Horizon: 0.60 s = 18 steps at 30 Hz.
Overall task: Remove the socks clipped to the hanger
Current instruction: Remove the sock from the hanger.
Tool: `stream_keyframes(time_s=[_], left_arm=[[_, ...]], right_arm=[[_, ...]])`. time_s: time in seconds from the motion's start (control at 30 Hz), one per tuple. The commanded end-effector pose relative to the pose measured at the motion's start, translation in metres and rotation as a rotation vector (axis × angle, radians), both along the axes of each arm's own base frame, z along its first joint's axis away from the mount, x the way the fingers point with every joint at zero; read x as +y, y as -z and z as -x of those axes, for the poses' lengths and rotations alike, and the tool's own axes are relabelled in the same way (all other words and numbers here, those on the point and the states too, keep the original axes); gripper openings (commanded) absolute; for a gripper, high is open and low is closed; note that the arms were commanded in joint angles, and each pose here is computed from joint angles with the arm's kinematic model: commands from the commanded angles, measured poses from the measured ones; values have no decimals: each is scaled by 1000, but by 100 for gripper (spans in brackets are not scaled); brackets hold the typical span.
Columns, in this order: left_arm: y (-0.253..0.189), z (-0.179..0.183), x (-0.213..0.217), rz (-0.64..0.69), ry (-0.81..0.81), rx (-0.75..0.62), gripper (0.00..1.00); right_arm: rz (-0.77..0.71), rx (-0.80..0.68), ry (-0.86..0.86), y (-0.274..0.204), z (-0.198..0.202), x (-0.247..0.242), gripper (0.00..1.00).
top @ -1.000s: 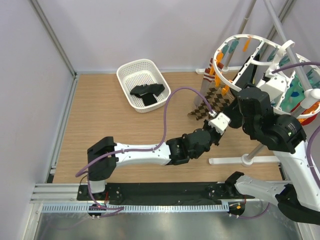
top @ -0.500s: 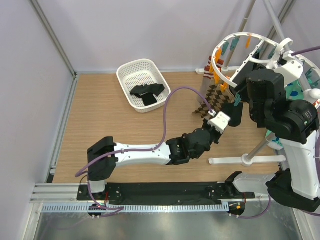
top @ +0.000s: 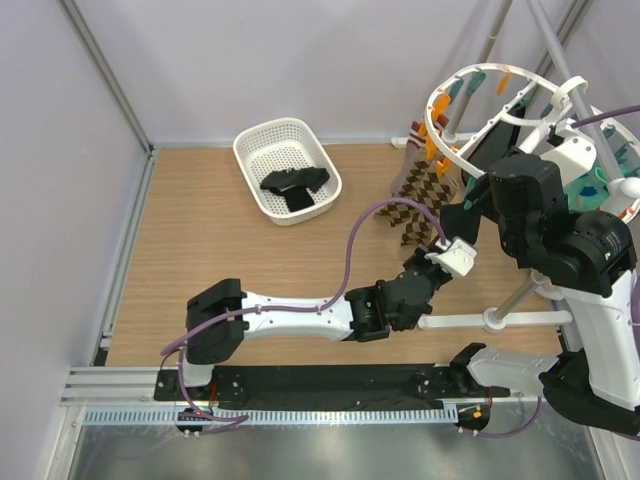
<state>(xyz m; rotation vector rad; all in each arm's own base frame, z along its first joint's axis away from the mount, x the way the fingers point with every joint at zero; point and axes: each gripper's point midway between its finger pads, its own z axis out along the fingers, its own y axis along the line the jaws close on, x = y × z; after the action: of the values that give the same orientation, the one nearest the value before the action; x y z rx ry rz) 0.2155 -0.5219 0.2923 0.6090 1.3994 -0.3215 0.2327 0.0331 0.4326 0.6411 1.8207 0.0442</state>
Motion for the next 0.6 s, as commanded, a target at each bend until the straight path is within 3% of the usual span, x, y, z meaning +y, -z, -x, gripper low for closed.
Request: stream_keyframes(time_s=[0.0,0.37,0.57], left_arm=[[-39,-4,11,55,-102,-84,0],[-49,9,18,-96,-215,-251,0],[-42,12,14,-137,-222,-278,0]], right_arm=[[72,112,-45,26,10,-1,50],[12,35,-61,21,3,6,50],[-2,-18,-34,11,-2,4,50]])
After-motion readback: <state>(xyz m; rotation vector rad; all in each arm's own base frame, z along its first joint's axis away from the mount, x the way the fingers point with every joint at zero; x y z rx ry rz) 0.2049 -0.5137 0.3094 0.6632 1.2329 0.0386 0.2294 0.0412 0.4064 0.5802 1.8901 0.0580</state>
